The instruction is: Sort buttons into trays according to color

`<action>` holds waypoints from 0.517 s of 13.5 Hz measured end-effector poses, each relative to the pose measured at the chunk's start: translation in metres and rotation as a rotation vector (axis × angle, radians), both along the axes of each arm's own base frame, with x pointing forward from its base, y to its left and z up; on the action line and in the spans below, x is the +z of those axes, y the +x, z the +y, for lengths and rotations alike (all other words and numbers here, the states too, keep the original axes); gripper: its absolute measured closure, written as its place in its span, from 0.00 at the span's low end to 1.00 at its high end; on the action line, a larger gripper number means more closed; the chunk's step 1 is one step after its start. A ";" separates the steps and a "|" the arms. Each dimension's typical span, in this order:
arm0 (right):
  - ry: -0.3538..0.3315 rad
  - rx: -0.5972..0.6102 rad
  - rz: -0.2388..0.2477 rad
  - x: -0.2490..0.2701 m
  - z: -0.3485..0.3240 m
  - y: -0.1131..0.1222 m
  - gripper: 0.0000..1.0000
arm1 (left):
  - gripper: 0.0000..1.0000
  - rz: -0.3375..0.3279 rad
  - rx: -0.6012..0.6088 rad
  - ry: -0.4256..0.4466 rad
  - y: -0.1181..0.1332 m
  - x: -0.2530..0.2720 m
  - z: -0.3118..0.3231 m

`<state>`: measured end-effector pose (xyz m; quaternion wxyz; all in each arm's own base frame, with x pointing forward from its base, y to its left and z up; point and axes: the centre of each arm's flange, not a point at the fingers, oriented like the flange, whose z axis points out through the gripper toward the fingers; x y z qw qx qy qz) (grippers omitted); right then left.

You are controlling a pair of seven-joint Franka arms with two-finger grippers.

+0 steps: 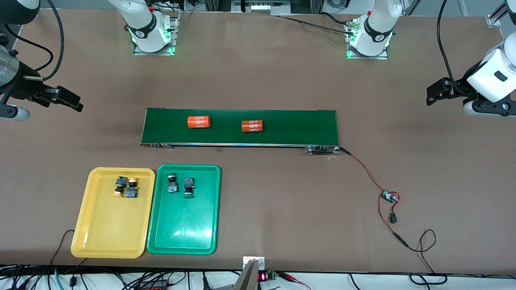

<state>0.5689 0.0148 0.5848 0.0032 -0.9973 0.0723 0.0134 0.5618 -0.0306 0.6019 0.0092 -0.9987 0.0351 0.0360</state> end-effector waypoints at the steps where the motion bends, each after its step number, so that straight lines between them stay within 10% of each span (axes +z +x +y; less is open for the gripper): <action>1: 0.000 0.000 0.001 0.000 0.000 0.000 0.00 | 0.00 0.000 -0.002 0.000 0.000 0.000 -0.001; 7: 0.000 0.000 0.004 -0.002 0.000 0.001 0.00 | 0.00 0.020 -0.046 -0.002 -0.002 -0.001 -0.005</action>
